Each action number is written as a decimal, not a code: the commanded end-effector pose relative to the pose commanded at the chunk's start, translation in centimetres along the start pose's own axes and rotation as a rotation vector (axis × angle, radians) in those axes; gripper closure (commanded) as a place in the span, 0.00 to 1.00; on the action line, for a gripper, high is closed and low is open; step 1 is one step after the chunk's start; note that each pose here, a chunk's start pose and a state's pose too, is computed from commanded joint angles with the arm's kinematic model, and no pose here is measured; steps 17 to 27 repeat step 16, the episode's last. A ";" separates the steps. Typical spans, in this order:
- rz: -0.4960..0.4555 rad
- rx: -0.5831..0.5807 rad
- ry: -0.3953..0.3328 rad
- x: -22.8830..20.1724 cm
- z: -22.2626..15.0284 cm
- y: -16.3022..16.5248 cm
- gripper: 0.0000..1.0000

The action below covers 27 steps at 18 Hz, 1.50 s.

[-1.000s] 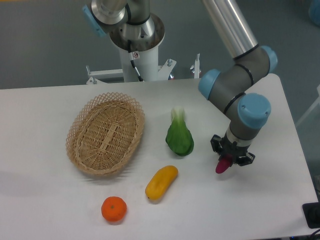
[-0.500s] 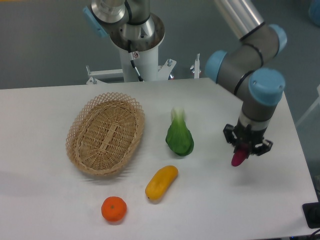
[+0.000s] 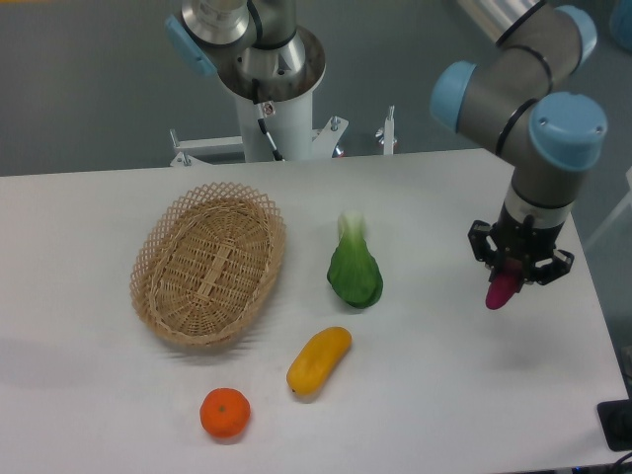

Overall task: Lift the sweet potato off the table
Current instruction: 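Lift the held sweet potato up off the table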

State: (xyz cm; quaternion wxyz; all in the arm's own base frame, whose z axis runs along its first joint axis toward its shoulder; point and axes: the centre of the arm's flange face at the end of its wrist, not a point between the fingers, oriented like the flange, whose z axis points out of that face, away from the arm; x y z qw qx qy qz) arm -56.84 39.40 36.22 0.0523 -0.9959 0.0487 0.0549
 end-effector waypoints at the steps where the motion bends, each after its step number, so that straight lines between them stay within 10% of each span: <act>1: 0.002 0.000 -0.005 -0.1 -0.2 0.0 0.82; 27: 0.009 -0.026 -0.013 -0.5 -1.5 0.0 0.83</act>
